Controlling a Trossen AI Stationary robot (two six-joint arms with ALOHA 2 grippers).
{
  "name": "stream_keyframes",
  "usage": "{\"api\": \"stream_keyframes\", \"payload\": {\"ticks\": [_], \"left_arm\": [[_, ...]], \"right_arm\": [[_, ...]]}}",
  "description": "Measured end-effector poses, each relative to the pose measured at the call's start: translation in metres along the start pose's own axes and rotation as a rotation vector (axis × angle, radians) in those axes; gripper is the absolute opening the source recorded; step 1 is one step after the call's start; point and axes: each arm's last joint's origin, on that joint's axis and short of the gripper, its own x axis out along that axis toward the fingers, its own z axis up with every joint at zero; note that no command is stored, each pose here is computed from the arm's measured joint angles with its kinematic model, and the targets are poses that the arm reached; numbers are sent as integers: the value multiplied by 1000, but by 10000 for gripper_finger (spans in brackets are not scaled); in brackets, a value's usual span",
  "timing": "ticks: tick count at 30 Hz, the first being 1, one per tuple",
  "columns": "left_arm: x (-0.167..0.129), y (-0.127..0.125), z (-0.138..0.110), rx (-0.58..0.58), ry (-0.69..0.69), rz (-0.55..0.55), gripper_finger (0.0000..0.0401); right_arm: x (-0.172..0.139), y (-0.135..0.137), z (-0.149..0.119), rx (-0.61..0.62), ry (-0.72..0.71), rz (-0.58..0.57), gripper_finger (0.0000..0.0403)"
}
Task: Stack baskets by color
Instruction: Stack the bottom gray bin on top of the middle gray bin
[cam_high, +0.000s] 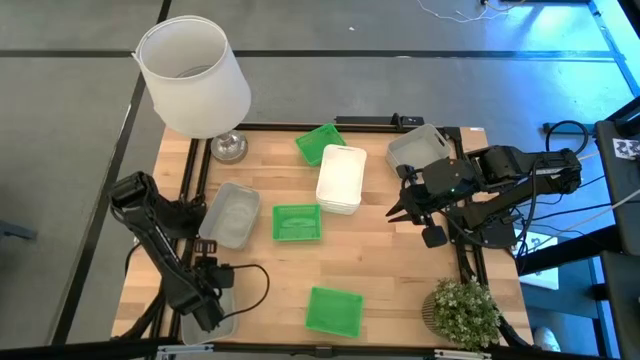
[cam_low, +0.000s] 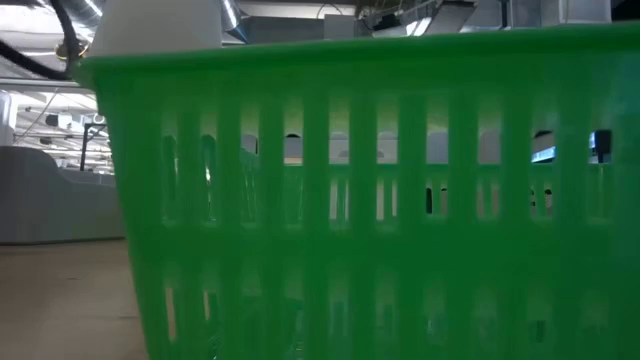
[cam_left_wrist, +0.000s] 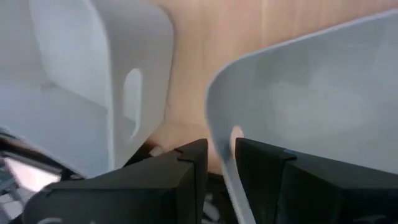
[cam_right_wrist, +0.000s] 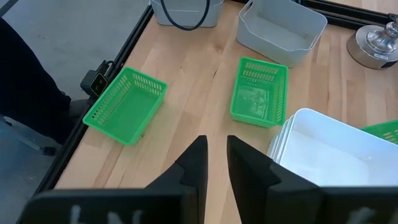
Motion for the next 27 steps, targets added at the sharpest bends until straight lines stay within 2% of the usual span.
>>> {"api": "stream_keyframes", "payload": {"ticks": [11, 15, 18, 23, 27], "left_arm": [[19, -8, 1, -20, -46, -68, 74], [25, -7, 0, -14, -43, -56, 73], [27, -6, 0, -18, -40, -47, 60], [29, -4, 2, -5, -28, -42, 15], [29, -2, 5, -16, -24, -44, 10]], "right_arm": [[0, 0, 0, 0, 0, 0, 61], [0, 0, 0, 4, 0, -1, 61], [0, 0, 0, 4, 0, -1, 61], [0, 0, 0, 4, 0, -1, 61], [0, 0, 0, 6, 0, -2, 61]]}}
